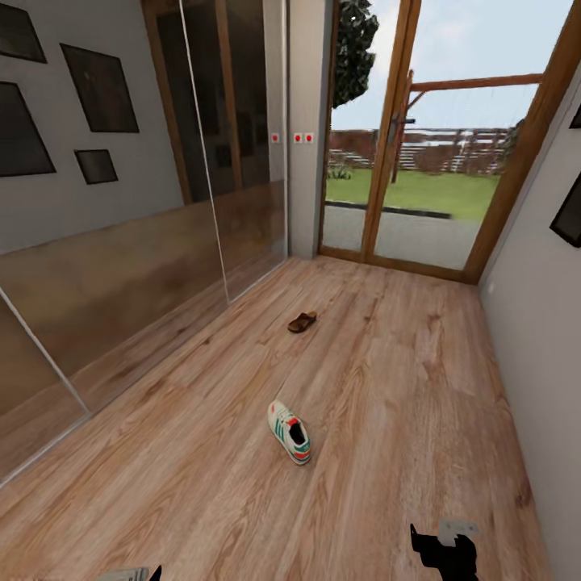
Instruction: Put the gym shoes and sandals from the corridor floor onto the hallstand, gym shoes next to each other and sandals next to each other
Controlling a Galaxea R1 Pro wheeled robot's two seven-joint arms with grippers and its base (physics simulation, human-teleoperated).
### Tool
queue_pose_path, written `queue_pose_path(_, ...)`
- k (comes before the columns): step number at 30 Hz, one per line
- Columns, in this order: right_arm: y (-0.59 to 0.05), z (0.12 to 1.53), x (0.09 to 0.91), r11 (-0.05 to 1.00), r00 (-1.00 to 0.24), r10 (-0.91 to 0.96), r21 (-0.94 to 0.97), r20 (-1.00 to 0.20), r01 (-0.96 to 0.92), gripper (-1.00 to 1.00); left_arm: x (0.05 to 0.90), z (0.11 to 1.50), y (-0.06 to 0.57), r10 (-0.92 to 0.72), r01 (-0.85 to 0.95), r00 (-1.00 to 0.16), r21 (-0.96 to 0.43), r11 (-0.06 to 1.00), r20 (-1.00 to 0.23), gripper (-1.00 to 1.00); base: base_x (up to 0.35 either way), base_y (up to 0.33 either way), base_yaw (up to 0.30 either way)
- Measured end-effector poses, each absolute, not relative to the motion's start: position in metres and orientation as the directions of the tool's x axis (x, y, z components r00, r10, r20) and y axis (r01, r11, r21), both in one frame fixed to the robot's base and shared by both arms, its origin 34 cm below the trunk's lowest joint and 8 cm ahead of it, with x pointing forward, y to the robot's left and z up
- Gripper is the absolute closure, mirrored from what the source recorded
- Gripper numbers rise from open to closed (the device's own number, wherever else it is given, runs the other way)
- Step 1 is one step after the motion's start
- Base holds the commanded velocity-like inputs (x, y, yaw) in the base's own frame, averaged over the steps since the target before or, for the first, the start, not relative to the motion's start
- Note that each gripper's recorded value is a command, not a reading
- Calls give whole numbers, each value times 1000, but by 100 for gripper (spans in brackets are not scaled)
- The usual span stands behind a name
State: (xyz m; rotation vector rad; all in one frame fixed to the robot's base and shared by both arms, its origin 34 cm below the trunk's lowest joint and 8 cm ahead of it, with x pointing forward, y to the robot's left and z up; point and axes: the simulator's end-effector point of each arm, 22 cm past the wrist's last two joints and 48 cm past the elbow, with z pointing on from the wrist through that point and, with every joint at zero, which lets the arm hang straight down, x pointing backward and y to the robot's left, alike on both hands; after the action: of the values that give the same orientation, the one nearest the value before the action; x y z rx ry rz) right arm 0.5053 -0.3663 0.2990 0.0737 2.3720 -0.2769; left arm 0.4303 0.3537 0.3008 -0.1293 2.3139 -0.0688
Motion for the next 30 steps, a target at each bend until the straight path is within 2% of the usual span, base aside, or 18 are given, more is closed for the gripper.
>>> queue_pose_path(12, -366, 299, 505, 975, -728, -26, -178, -685, 133, -100, 430, 301, 354, -115, -72, -675, -91, 993, -729, -100, 251, -120, 251)
queue_pose_path(22, -367, 299, 505, 975, -729, -29, -179, -684, 129, -100, 430, 301, 353, -115, -71, -675, -91, 993, -729, -100, 247, -136, 44)
queue_pose_path(30, -369, 299, 505, 975, -730, -32, -181, -683, 127, -100, 430, 300, 353, -115, -71, -676, -91, 993, -728, -100, 73, -36, 5)
